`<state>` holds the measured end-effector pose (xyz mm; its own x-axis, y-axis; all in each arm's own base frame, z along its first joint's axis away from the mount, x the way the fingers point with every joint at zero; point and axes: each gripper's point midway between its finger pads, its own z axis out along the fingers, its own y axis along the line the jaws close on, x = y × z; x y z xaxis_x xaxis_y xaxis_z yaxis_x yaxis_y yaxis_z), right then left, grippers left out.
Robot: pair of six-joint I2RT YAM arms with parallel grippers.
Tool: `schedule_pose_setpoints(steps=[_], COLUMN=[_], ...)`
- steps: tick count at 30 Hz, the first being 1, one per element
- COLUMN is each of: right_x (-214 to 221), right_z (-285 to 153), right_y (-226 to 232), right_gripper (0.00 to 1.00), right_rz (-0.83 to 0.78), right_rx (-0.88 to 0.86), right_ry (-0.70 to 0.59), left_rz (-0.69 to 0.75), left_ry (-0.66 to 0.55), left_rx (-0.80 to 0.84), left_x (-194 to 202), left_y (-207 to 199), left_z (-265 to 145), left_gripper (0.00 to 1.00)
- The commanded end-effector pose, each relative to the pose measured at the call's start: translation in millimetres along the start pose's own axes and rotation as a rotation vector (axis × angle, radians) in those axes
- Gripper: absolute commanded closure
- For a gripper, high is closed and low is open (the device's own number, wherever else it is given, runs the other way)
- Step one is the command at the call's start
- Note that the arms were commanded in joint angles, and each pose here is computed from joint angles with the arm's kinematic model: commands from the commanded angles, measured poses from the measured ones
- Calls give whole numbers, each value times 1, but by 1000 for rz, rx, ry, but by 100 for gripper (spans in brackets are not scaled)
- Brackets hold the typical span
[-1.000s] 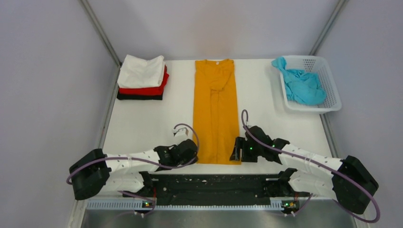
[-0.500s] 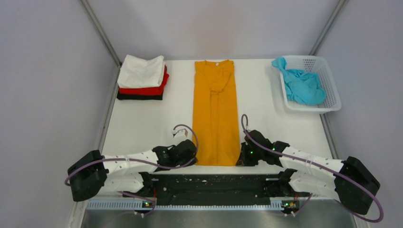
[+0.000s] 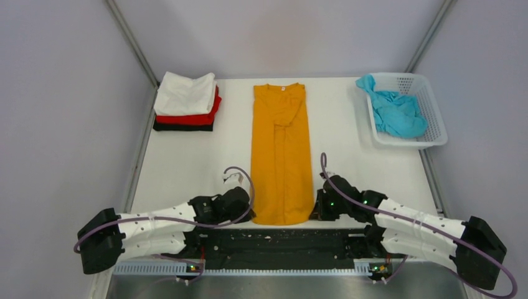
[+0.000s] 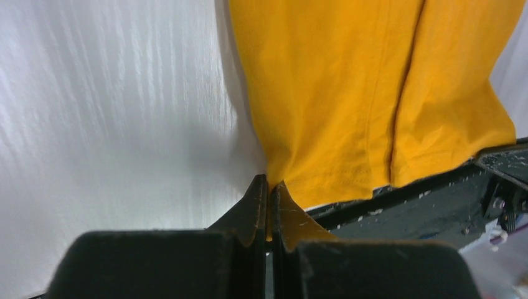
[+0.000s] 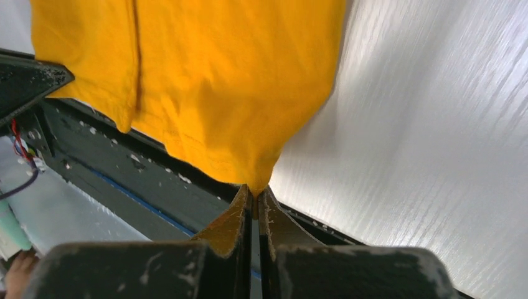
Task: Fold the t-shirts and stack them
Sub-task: Grab the bottom of the folded rectangular tshirt with both arms, then fold the folded rectangular tshirt in 1/3 of the way
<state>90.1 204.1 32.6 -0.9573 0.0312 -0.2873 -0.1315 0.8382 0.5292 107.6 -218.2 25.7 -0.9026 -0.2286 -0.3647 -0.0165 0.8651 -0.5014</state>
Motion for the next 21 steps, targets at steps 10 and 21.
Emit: schedule_pose_setpoints(steps=[10,21], right_x=[-158,-275], right_z=[-25,-20], right_y=[56,53], right_gripper=[100,100], right_rz=[-68,-97], right_rx=[-13,3], right_ry=[-436,-546], left_rz=[20,6], left_ry=[-255,-349], left_rx=[63,-62], left_x=[-138,-247], left_y=[-80,-86], left_z=[0,25], left_gripper=[100,100])
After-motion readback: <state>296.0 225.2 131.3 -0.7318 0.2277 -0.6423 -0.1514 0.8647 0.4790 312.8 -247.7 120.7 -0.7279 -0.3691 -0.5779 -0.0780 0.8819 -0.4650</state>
